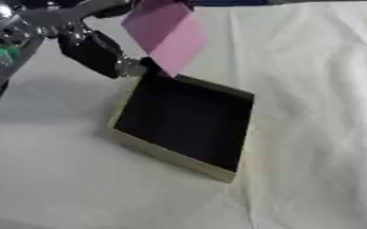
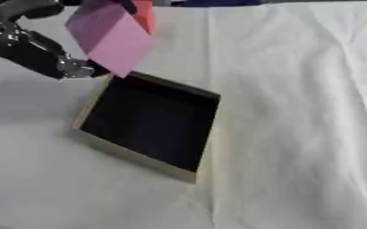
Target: Pick up objects on the table and place them in the box.
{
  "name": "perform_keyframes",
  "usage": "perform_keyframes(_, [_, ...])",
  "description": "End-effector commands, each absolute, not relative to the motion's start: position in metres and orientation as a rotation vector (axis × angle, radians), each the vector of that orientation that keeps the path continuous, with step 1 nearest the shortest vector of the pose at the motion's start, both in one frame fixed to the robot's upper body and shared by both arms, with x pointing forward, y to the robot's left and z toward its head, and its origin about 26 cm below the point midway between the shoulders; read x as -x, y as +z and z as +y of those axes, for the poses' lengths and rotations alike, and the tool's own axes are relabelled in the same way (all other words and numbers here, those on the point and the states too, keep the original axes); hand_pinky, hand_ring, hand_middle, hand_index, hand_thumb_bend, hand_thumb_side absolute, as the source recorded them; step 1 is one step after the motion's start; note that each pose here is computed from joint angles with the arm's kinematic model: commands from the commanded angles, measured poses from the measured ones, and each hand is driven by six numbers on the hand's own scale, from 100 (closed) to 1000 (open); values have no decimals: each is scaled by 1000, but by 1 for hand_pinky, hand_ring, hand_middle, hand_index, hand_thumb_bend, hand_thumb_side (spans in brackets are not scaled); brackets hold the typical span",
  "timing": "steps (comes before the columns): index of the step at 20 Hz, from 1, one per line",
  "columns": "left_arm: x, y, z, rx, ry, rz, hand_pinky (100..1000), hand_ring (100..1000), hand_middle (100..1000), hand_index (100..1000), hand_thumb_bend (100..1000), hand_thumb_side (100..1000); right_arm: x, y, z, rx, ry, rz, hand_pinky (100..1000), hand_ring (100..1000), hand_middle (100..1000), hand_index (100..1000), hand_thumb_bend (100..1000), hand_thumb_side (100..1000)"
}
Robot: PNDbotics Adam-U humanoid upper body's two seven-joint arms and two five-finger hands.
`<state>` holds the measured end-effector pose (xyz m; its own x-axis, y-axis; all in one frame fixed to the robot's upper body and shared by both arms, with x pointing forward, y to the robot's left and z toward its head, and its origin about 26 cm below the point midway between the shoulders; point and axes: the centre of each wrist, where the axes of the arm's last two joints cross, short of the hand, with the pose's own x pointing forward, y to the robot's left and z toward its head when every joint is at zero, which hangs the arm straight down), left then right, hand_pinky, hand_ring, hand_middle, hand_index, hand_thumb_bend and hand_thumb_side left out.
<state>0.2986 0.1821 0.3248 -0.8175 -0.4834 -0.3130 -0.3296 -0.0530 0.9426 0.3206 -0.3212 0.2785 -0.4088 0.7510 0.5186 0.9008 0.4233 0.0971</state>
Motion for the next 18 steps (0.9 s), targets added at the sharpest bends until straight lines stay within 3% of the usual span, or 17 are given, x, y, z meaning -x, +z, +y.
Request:
perform_keyframes(1, [-295,322,177,-900,-2066,-2082,496,408,356,472,403,100,-316,287,-324,1420,-538,-2308,818,794,680,729,100,639])
perform_keyframes(2, [-295,320,176,-892,-2075,-2078,496,409,356,473,328,100,-316,287,-325,1419,-540,-2306,818,794,680,729,100,647])
perform_keyframes(16, [-295,292,165,-746,-2256,-1951,514,434,381,498,308,100,-317,285,-328,1401,-558,-2296,817,795,676,727,100,647])
perform_keyframes(17, [-295,291,164,-738,-2263,-1934,516,436,383,501,350,100,-317,285,-328,1400,-559,-2295,817,795,676,727,100,639])
perform_keyframes(18, [-295,290,163,-730,-2267,-1919,516,437,385,502,298,100,-317,284,-328,1399,-561,-2294,816,795,675,726,100,647])
